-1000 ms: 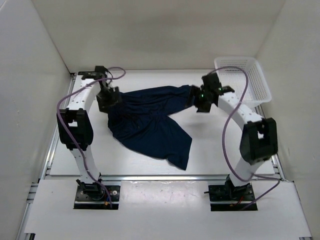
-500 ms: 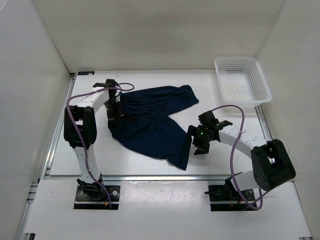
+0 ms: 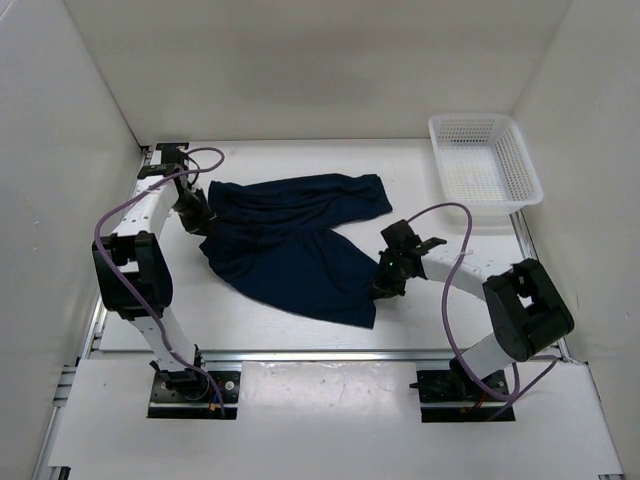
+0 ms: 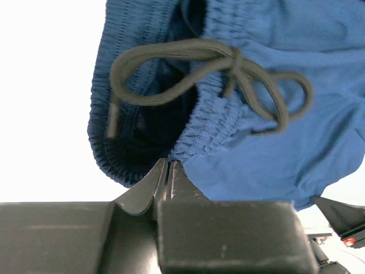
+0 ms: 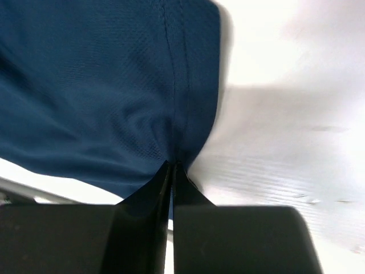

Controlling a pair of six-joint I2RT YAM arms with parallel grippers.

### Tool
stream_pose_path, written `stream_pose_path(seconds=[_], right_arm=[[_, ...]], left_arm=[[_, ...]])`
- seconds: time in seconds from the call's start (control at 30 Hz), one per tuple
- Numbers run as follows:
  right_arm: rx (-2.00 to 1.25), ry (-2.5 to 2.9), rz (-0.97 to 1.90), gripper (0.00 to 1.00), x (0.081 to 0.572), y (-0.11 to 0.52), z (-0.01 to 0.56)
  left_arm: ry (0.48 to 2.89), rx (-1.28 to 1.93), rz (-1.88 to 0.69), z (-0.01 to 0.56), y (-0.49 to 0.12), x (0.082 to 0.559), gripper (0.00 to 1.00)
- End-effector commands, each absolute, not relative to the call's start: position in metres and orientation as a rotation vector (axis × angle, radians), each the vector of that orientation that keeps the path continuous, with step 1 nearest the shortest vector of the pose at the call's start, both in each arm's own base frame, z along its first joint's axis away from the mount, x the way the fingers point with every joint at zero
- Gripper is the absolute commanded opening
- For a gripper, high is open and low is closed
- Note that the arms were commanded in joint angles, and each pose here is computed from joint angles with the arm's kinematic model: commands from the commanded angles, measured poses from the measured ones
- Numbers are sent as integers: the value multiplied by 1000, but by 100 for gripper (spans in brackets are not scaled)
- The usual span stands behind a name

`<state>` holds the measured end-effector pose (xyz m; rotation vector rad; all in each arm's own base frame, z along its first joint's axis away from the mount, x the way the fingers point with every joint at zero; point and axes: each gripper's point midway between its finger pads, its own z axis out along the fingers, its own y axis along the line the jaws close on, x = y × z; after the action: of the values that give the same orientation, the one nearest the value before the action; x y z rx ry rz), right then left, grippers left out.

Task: Fold and stack the shorts
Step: Flatten the shorts out

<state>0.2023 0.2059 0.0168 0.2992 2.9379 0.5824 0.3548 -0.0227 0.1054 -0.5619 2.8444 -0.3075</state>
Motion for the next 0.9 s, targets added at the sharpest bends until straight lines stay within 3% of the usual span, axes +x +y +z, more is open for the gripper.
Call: stream_pose_path(seconds=[0.0, 0.2, 0.37, 0.7, 0.8, 0.83, 0.87], right_arm=[[323, 2775, 506, 0, 253, 193, 48], [308, 2616, 390, 0, 295, 175, 101], [408, 2603, 299, 0, 317, 143, 112], [424, 2708, 230, 0, 279, 113, 95], [481, 2738, 194, 21, 288, 103, 80], [487, 2739, 159, 42, 289, 99, 76], [493, 2725, 124, 53, 293, 95, 74]], left_arm=[[2808, -545, -400, 117, -33, 355, 10], [2783, -612, -411, 122, -24, 353, 10], [2779, -641, -424, 120, -22, 363, 10], [2767, -677, -463, 119, -18, 373, 10], [2771, -656, -505, 117, -25, 389, 31], [2774, -644, -503, 117, -24, 392, 38], [2758, -619, -506, 126, -28, 399, 53]])
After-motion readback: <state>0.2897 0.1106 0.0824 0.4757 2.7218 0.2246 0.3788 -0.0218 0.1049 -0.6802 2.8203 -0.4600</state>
